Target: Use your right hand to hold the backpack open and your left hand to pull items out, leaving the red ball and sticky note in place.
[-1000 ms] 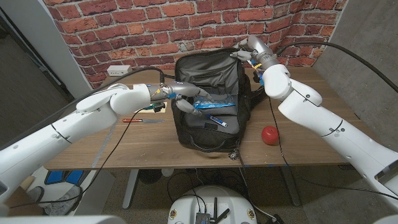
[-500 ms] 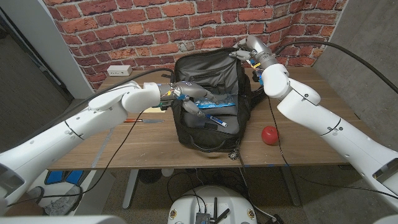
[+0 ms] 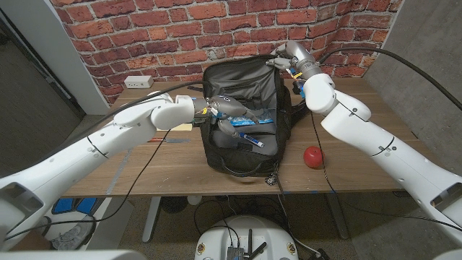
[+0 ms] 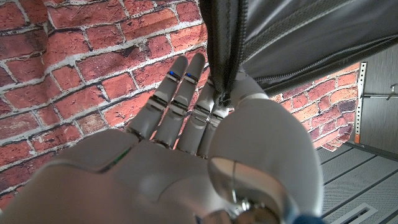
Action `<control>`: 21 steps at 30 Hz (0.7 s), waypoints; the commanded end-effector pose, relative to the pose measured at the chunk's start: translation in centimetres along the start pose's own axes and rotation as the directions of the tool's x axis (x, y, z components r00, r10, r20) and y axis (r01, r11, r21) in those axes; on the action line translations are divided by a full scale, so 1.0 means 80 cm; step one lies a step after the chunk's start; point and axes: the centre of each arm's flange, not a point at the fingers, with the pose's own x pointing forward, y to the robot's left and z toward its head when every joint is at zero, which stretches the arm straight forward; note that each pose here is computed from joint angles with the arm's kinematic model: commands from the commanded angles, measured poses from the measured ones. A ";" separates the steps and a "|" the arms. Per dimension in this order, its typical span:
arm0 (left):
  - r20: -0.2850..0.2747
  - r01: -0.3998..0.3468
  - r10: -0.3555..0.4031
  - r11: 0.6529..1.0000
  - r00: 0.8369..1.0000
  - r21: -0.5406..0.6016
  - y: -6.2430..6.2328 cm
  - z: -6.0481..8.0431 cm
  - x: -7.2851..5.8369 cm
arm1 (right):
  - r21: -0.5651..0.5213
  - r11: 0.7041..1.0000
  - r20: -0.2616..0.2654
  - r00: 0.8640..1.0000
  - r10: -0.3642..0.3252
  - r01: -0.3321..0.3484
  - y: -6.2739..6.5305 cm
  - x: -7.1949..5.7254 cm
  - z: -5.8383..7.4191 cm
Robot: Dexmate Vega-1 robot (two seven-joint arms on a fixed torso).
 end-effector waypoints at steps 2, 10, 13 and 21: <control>0.005 0.006 -0.006 0.995 1.000 0.103 -0.001 0.012 0.019 | 0.011 1.000 0.000 1.000 0.001 -0.001 0.000 0.006 -0.002; -0.003 -0.004 0.004 0.991 1.000 0.133 -0.007 0.014 0.028 | 0.017 1.000 -0.003 1.000 -0.003 0.003 0.001 0.007 -0.003; -0.003 0.006 -0.005 0.992 1.000 0.129 -0.009 0.013 0.033 | 0.018 1.000 -0.003 1.000 -0.005 0.005 0.000 0.008 -0.004; 0.015 -0.015 0.013 0.990 1.000 0.138 -0.016 0.012 0.043 | 0.021 1.000 0.001 1.000 0.000 0.000 0.000 0.010 -0.006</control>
